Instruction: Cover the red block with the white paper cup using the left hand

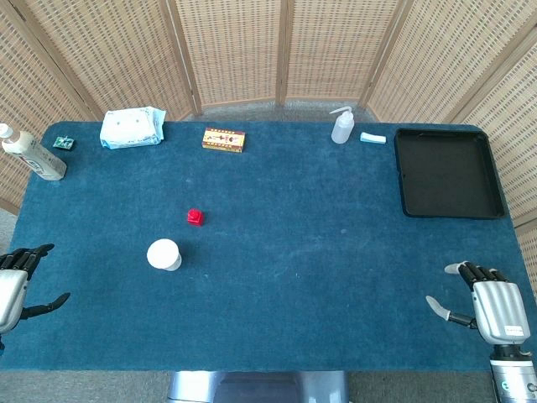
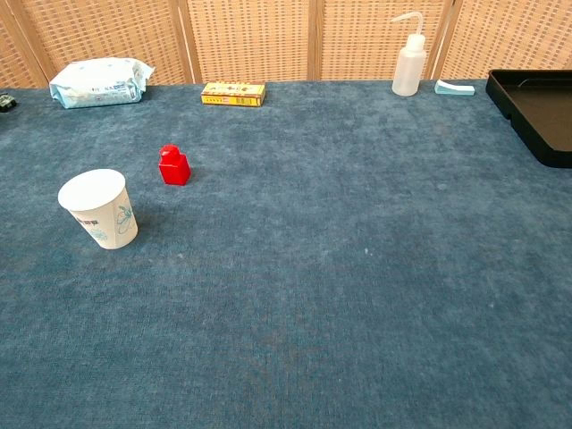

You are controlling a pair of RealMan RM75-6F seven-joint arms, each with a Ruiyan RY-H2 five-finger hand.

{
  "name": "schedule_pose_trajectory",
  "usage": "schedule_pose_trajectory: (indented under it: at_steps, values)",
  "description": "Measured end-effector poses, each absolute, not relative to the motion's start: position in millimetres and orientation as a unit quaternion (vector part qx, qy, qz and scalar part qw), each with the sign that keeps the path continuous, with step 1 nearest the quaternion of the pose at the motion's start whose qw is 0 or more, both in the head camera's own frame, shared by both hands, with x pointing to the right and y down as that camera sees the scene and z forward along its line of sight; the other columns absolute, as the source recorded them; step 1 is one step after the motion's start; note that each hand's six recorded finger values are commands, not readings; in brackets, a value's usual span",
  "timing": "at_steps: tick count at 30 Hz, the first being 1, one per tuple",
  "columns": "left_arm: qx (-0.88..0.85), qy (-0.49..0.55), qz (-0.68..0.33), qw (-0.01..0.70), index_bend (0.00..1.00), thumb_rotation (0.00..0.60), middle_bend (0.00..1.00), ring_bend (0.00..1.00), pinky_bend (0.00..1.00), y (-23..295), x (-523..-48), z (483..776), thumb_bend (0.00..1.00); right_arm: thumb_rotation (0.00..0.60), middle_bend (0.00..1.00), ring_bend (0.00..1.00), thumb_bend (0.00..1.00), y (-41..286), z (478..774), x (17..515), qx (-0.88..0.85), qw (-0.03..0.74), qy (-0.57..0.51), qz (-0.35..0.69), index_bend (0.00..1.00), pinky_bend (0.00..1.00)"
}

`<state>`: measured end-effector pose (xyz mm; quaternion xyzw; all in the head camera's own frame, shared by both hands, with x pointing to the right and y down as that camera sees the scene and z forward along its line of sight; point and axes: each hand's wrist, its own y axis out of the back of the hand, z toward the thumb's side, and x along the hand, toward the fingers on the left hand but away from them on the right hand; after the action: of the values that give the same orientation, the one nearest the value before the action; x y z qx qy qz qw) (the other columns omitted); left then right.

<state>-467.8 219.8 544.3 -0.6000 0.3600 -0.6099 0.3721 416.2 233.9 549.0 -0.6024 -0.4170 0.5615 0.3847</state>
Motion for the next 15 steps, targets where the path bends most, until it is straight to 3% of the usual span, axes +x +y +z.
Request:
schedule_pose_trajectory:
  at_steps: [15]
  values:
    - [-0.623,0.341,-0.595,0.376,0.16,0.332,0.29,0.22,0.25,206.6,-448.8,552.1,0.16,0.131,0.41,0.44,0.27,236.1,546.2,417.3,-0.602,0.384,-0.423,0.557,0.37,0.42]
